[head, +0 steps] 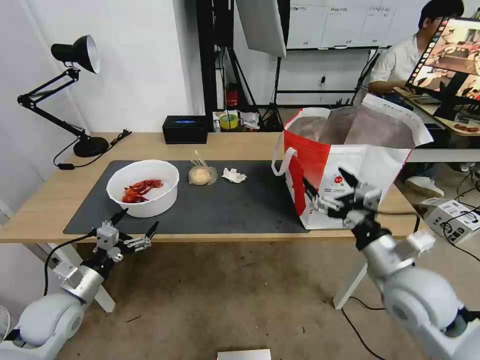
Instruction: Pick up the trash from the table and place it into the takeout bag.
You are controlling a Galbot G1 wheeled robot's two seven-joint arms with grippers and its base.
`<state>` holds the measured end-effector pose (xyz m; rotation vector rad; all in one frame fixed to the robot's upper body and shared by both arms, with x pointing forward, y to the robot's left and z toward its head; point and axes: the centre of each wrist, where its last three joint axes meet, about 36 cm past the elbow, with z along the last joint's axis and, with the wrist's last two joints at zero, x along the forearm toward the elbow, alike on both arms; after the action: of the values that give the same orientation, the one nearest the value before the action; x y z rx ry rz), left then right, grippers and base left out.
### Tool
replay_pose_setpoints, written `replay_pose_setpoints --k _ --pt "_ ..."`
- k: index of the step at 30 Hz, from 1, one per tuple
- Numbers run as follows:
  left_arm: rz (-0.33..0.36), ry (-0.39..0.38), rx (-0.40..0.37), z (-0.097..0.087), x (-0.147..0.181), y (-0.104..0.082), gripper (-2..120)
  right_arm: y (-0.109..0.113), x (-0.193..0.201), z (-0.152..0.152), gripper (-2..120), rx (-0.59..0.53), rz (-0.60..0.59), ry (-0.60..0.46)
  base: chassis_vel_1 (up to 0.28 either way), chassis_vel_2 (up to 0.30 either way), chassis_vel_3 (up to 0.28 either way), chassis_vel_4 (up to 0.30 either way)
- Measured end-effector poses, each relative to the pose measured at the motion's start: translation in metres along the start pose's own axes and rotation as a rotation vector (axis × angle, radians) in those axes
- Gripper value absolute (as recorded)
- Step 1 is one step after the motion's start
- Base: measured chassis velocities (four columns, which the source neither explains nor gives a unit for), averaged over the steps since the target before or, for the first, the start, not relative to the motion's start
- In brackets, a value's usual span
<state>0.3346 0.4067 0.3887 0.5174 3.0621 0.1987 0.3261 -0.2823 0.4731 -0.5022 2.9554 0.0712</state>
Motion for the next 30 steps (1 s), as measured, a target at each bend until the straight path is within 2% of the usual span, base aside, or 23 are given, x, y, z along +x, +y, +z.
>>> replay_pose_setpoints --k 12,19,30 --pt "-0.058 0.022 0.003 0.018 0.021 0.005 100 0.008 0.033 0.061 100 -0.038 0.078 0.091 0.000 0.000 0.000 0.000" --pt "-0.077 0.041 -0.001 0.026 0.028 0.010 100 0.025 0.043 0.075 100 -0.071 0.076 0.130 0.000 0.000 0.000 0.000" --pt "-0.069 0.046 0.011 0.031 0.027 0.005 100 0.037 0.051 0.087 100 -0.085 0.066 0.166 0.000 0.000 0.000 0.000"
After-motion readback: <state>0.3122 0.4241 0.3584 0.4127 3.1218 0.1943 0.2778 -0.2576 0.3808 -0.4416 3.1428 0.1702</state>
